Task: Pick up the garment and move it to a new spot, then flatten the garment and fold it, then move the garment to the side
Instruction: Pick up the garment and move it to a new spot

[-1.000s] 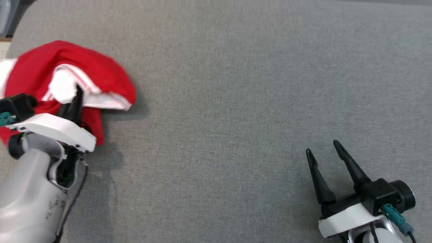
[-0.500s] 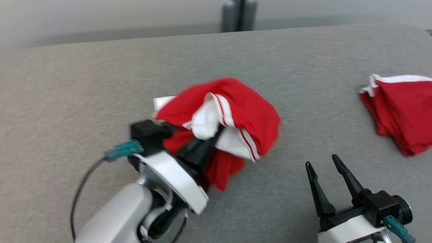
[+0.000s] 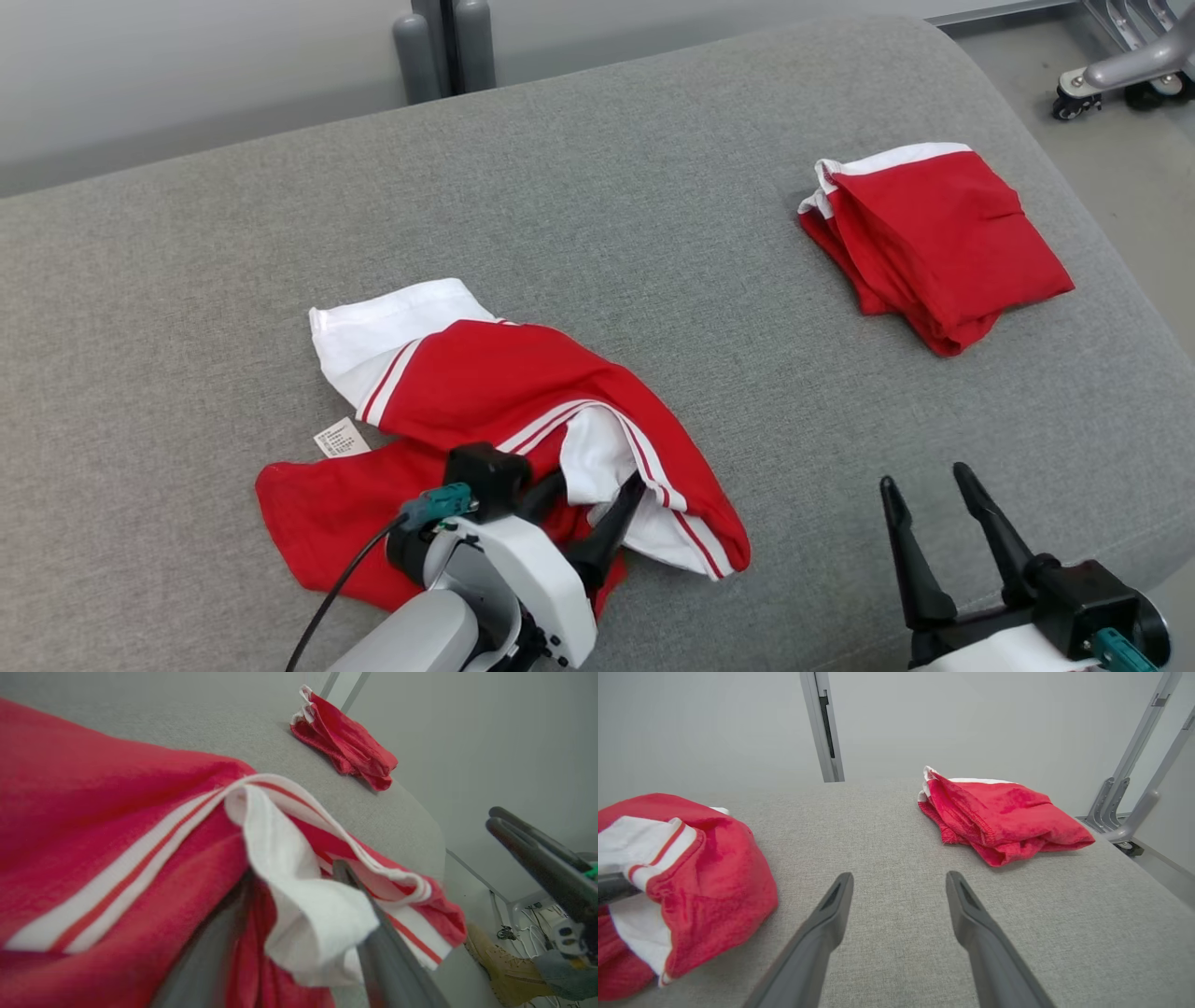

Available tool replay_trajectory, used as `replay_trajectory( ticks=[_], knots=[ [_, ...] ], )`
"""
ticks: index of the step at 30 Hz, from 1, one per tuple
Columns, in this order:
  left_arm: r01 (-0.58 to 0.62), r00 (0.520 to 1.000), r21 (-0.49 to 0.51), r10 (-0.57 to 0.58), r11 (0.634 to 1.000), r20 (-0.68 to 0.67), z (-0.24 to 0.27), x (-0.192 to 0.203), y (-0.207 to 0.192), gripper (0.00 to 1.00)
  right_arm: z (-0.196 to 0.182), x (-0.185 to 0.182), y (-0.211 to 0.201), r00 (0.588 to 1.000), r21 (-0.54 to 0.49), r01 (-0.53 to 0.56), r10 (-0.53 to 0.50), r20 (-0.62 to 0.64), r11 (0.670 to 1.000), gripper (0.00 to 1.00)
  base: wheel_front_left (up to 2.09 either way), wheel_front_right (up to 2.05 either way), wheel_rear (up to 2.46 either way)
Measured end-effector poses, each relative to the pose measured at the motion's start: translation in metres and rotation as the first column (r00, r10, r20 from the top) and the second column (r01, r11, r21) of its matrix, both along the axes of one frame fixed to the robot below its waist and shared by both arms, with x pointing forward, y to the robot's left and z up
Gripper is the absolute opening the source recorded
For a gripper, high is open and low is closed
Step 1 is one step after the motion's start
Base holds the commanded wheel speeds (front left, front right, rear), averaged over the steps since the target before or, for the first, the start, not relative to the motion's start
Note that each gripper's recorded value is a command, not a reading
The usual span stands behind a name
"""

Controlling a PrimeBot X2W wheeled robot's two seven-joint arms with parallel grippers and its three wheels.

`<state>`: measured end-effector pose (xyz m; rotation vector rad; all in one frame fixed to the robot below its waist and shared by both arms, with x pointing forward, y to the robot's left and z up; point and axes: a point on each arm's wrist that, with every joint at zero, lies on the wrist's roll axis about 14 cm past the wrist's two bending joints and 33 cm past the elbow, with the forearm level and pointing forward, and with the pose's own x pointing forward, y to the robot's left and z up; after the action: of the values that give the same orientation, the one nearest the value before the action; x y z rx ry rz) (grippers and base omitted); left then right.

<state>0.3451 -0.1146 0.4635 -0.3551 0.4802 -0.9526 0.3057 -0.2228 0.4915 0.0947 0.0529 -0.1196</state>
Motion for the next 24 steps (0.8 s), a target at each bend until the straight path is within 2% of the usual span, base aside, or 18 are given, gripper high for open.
replay_trajectory(
  ticks=[7, 10, 12, 15, 18, 21, 24],
  knots=[
    [-0.191, 0.965, -0.055, 0.198, 0.980, 0.174, 0.027, 0.009, 0.046, 1.00, 0.012, -0.002, -0.005, 0.999, -0.047, 0.001, 0.001, 0.037, 0.999, 1.00, 0.00, 0.00, 0.00],
    [-0.325, 0.919, -0.014, 0.319, 0.946, 0.233, 0.028, 0.008, 0.091, 1.00, 0.018, -0.001, -0.003, 0.998, -0.073, -0.013, 0.017, 0.057, 0.997, 1.00, 0.00, 0.00, 0.00],
    [-0.418, 0.875, 0.017, 0.397, 0.908, 0.277, 0.029, 0.006, 0.124, 1.00, 0.026, 0.003, -0.001, 0.996, -0.088, -0.025, 0.032, 0.082, 0.996, 1.00, 0.00, 0.00, 0.00],
    [-0.562, 0.784, 0.022, 0.523, 0.827, 0.333, 0.039, 0.001, 0.171, 1.00, 0.032, 0.007, 0.004, 0.993, -0.101, -0.047, 0.057, 0.104, 0.994, 1.00, 0.00, 0.00, 0.00],
    [-0.691, 0.678, -0.010, 0.652, 0.723, 0.339, 0.048, -0.007, 0.214, 1.00, 0.036, 0.012, 0.012, 0.989, -0.111, -0.075, 0.088, 0.115, 0.991, 1.00, 0.00, 0.00, 0.00],
    [-0.793, 0.568, -0.003, 0.741, 0.609, 0.359, 0.046, -0.022, 0.260, 1.00, 0.035, 0.015, 0.023, 0.985, -0.111, -0.116, 0.128, 0.114, 0.987, 1.00, 0.00, 0.00, 0.00],
    [-0.850, 0.482, -0.006, 0.781, 0.527, 0.398, 0.049, -0.037, 0.295, 1.00, 0.032, 0.017, 0.033, 0.981, -0.110, -0.151, 0.163, 0.107, 0.982, 1.00, 0.00, 0.00, 0.00]
  ],
)
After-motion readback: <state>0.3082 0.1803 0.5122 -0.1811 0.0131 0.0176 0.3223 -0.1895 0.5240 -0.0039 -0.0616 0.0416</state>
